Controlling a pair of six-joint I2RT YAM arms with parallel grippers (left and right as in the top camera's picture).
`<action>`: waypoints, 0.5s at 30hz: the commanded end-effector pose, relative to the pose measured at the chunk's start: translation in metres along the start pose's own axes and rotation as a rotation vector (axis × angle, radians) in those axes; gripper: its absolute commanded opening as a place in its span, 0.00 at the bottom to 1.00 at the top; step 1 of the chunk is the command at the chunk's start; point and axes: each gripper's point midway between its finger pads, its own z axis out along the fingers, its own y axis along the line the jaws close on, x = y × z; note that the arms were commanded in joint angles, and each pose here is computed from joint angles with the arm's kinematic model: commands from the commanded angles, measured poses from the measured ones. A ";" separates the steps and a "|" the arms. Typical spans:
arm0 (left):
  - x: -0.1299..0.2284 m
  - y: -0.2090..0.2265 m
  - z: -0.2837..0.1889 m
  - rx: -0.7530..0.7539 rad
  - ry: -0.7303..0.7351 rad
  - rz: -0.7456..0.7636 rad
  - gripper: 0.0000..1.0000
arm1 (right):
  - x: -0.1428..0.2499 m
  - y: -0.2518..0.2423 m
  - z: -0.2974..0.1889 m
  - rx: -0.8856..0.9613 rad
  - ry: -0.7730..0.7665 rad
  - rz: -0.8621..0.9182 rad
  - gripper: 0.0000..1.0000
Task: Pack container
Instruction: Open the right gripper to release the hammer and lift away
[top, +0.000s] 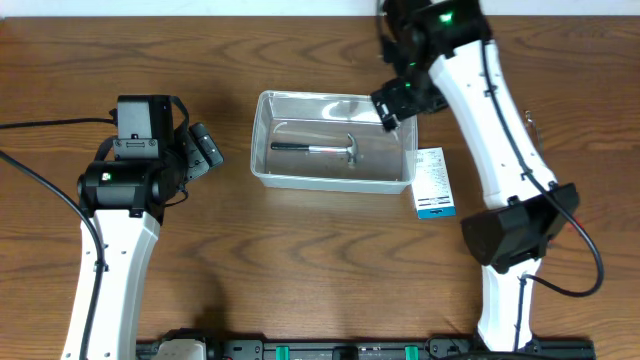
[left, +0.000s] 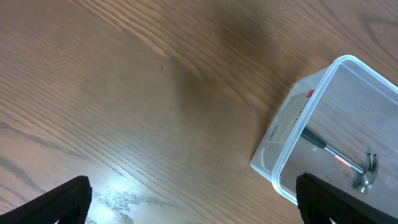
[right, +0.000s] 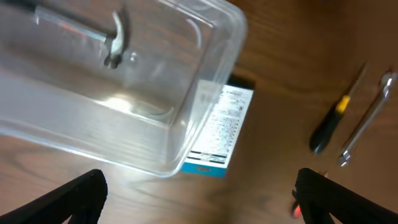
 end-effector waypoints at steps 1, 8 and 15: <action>-0.004 0.002 0.000 -0.012 -0.008 -0.001 0.98 | 0.005 -0.001 -0.004 -0.057 0.009 0.164 0.99; -0.004 0.002 0.000 -0.012 -0.008 -0.001 0.98 | 0.014 -0.035 0.011 -0.030 0.067 0.344 0.99; -0.004 0.002 0.000 -0.012 -0.008 -0.001 0.98 | 0.038 -0.051 0.043 0.033 0.187 0.258 0.99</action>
